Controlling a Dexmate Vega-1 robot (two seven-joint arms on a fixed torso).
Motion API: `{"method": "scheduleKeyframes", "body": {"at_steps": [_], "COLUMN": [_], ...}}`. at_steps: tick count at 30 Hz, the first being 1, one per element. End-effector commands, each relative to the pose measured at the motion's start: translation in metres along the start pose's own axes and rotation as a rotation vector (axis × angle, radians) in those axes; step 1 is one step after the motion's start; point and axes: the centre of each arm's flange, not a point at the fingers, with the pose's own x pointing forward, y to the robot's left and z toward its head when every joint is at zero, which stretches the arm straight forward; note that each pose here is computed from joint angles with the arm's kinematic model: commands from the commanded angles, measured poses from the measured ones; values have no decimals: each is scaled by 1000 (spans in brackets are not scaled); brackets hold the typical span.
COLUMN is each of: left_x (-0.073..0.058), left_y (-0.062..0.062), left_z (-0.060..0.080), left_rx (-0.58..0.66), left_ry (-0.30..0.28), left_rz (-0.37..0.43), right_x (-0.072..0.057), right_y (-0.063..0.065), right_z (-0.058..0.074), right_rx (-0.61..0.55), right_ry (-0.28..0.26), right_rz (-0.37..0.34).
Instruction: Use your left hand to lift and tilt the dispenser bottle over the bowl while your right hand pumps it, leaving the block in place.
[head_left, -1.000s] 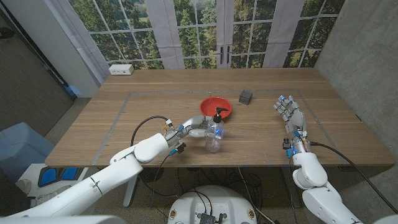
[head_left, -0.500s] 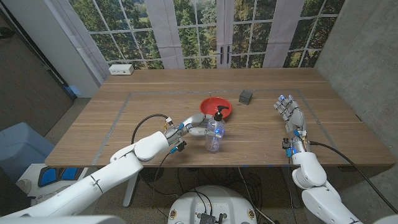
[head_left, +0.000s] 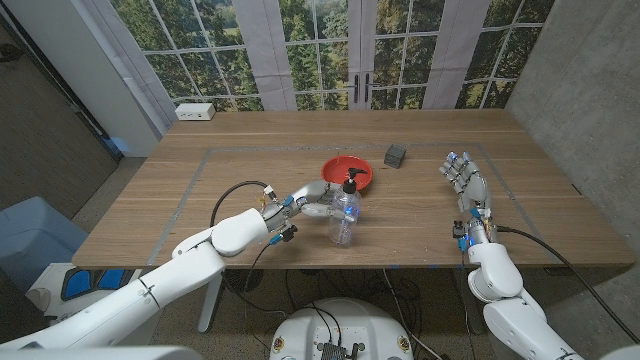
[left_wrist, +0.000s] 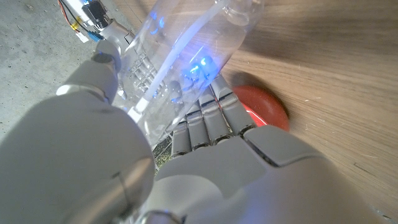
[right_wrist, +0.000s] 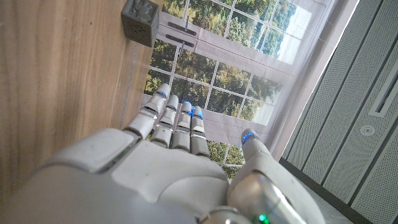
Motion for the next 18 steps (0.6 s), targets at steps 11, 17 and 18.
{"method": "scheduleKeyframes", "body": {"at_steps": [11,17,18], "left_x": [-19,-25,-26], "left_y": [11,15,15], "left_z": [9,12,12], "left_rx": [-16,4,2], "left_ry": [2,10,11], "left_rz": [19,33,28], "right_x": [8,11,12], "right_y": [5,6,6], "right_z": [0,2,2], "right_rx": [-2,-3,1], "right_ry": [-11,-20,-19], "right_rz": [5,11,10]}}
